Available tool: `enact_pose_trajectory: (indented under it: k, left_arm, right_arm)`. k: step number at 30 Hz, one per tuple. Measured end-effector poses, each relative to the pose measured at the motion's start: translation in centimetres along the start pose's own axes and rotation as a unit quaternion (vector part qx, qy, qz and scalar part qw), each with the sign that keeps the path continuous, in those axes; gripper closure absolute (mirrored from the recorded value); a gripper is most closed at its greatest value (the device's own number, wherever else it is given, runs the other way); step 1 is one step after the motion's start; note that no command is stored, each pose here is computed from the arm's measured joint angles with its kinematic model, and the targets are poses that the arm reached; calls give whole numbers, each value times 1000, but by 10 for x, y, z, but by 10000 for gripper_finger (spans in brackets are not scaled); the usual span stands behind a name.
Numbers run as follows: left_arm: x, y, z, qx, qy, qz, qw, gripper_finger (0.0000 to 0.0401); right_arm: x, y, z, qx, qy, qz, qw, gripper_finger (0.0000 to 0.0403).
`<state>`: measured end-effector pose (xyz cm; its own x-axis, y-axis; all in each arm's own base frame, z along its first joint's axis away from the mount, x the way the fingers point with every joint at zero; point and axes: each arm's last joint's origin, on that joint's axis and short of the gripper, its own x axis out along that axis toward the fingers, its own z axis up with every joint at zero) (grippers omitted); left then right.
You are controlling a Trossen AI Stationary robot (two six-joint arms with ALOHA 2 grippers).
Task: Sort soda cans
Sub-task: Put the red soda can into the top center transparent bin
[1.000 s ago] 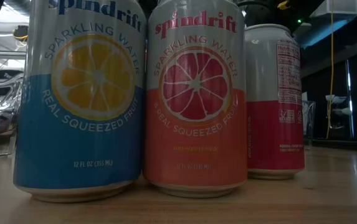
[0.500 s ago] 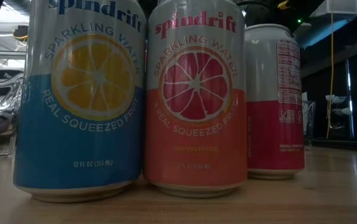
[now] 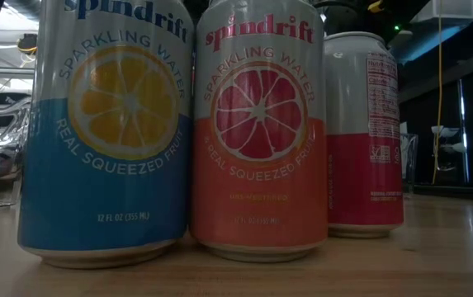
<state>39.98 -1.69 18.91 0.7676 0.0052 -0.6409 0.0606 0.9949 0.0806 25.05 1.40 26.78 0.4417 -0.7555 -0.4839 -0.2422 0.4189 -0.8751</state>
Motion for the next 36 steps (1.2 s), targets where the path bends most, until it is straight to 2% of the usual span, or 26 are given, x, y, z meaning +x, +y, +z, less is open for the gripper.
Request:
enact_pose_trajectory:
  k: [7, 16, 24, 27, 33, 36]
  left_arm:
    - [3, 0, 1, -16, -9, 0, 1000, 12]
    - [10, 3, 2, -10, -35, 10, 999, 12]
    - [19, 8, -7, -26, -15, 12, 999, 15]
    - [19, 8, -6, -26, -19, 13, 999, 33]
    - [19, 8, -5, -15, -27, 14, 999, 108]
    - [19, 8, -5, -14, -27, 19, 999, 109]
  right_arm:
    - [0, 0, 0, 0, 0, 0, 1000, 23]
    - [0, 0, 0, 2, -1, -1, 1000, 23]
    - [0, 0, 0, 2, -1, -1, 1000, 23]
    - [0, 0, 0, 2, -1, -2, 1000, 23]
    - [0, -1, 0, 3, 6, -11, 1000, 23]
    - [0, -1, -1, 3, 13, -19, 1000, 23]
